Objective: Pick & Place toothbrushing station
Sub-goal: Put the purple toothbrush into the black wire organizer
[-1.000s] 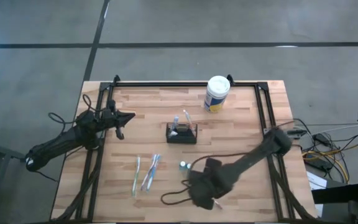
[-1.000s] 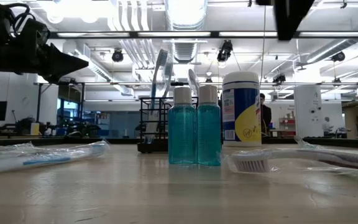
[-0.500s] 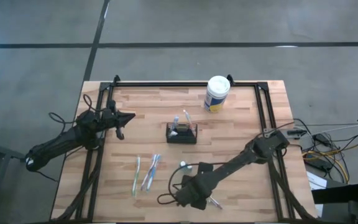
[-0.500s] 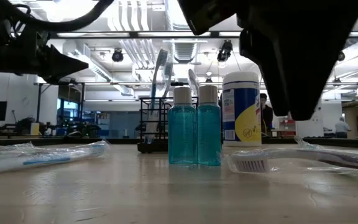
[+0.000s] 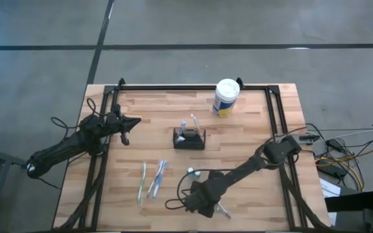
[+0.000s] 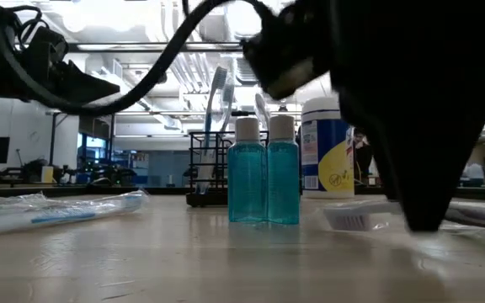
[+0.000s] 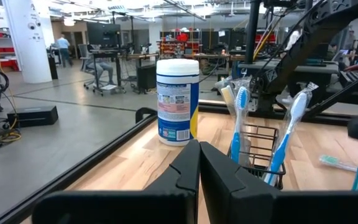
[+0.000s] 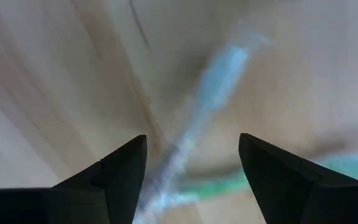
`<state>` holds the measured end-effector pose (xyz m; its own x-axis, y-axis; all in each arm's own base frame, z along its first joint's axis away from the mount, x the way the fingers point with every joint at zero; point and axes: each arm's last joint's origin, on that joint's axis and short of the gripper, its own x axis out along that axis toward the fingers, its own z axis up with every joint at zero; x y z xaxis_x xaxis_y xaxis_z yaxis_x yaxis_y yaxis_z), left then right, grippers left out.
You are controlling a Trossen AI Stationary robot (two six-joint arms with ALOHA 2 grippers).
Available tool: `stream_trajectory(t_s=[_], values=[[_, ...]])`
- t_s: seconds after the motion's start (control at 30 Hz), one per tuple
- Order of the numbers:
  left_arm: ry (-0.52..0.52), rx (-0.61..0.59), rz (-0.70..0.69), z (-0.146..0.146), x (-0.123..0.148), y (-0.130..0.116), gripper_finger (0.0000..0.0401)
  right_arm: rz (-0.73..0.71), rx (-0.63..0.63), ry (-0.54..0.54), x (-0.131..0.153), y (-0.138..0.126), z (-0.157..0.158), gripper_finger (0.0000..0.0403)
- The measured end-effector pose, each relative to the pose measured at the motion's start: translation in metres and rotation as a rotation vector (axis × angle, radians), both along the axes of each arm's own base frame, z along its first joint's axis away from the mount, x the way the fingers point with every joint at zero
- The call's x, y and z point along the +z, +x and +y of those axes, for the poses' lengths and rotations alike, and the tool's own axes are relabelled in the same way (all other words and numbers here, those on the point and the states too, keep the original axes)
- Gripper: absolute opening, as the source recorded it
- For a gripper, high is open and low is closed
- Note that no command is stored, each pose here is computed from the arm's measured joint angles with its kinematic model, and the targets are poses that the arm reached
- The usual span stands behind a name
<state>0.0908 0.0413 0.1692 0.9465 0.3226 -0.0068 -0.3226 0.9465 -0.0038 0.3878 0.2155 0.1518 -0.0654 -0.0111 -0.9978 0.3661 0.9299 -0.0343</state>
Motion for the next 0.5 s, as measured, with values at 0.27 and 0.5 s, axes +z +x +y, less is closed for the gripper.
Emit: stream_trajectory(t_s=[0.27,0.5], values=[[-0.001,-0.002,0.000,0.000,0.000,0.000,0.0014,0.002,0.027,0.038,-0.015,-0.002,-0.004,0.0244],[-0.004,-0.002,0.000,0.000,0.000,0.000,0.0014,-0.009,0.066,0.047,-0.011,0.002,-0.003,0.0167]])
